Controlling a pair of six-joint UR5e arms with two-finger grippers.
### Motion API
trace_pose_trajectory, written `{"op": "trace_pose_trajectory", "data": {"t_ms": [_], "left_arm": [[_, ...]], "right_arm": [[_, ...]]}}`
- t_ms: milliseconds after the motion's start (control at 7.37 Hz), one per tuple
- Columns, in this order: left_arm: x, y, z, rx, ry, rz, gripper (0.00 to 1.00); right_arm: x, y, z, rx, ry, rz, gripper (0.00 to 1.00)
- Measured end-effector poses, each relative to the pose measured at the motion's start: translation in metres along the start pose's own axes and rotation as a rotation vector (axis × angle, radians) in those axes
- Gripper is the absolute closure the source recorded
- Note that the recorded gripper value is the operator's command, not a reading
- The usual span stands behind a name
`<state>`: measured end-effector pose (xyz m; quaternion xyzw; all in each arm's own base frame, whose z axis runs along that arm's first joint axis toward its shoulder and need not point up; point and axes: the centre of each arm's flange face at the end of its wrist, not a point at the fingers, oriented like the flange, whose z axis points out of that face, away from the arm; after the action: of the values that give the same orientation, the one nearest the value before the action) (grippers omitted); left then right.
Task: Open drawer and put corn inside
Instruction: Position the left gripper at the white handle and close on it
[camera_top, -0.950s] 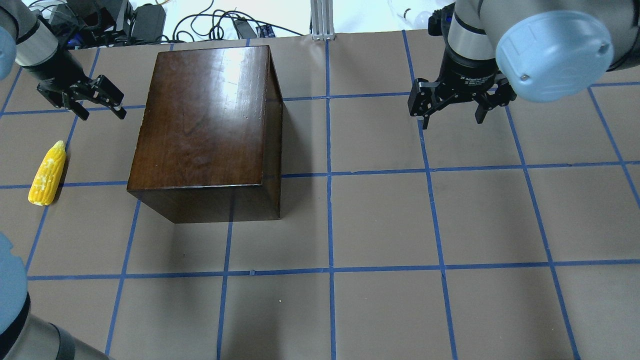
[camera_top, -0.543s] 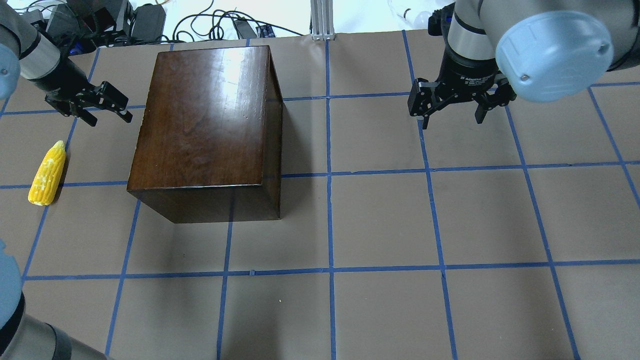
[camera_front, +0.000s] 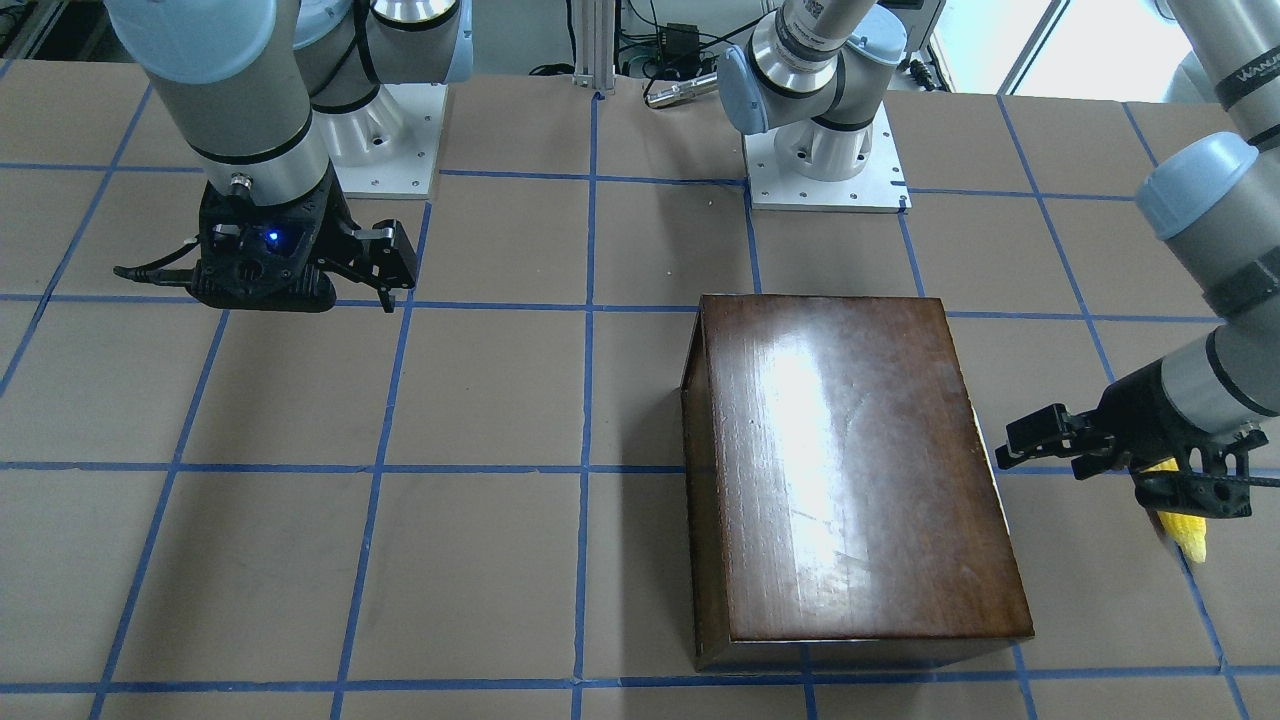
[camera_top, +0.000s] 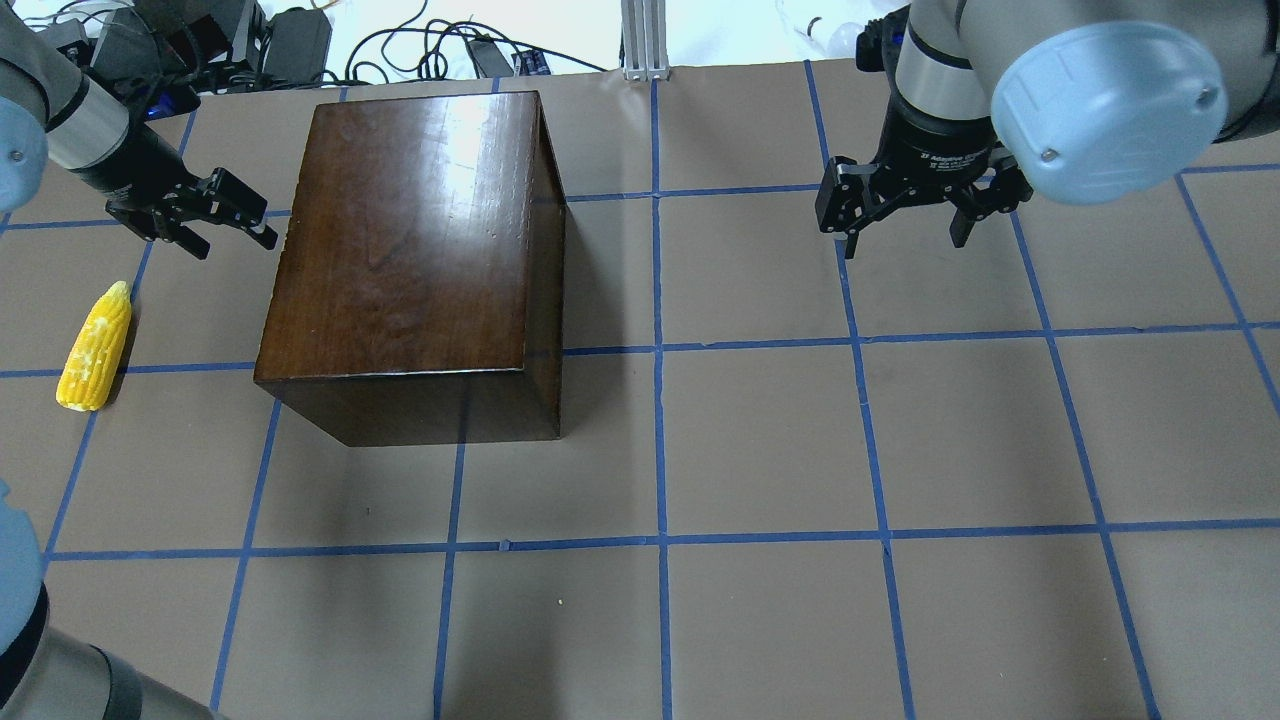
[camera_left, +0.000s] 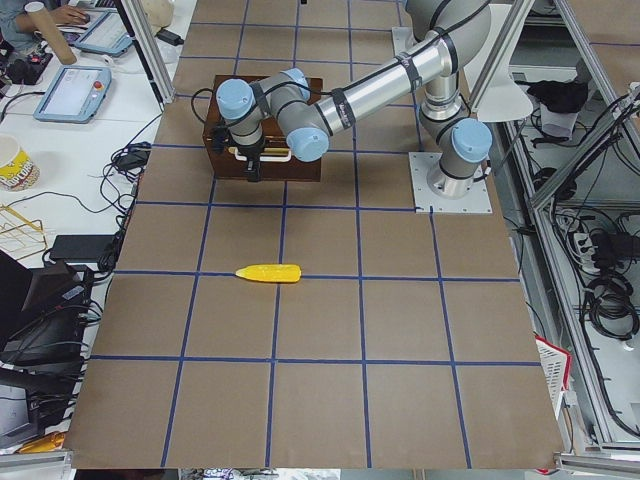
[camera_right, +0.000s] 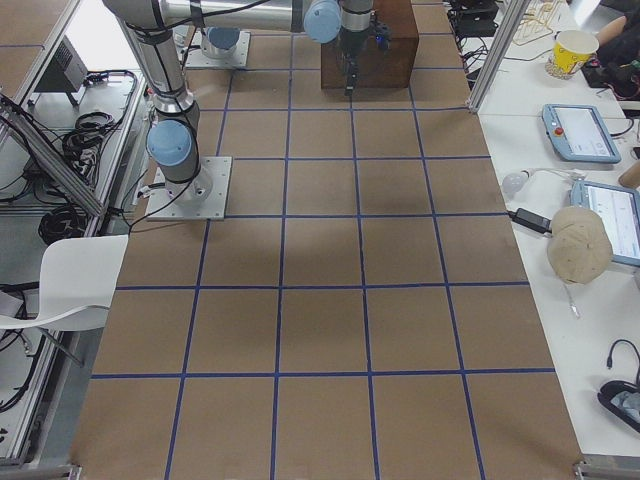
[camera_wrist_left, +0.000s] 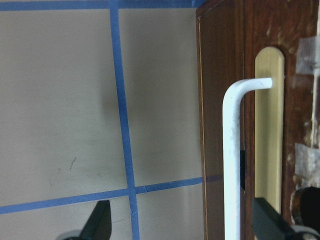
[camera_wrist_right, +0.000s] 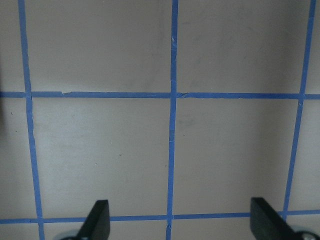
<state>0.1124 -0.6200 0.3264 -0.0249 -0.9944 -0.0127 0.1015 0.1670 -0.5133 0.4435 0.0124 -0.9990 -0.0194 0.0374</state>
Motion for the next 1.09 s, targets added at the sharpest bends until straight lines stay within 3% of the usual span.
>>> {"op": "trace_pose_trajectory", "data": {"t_ms": [1086], "left_arm": [[0.001,0.002,0.028,-0.022,0.067,-0.015,0.0]], "right_arm": [[0.0,0.0,0.0,0.0,0.0,0.0,0.0]]}}
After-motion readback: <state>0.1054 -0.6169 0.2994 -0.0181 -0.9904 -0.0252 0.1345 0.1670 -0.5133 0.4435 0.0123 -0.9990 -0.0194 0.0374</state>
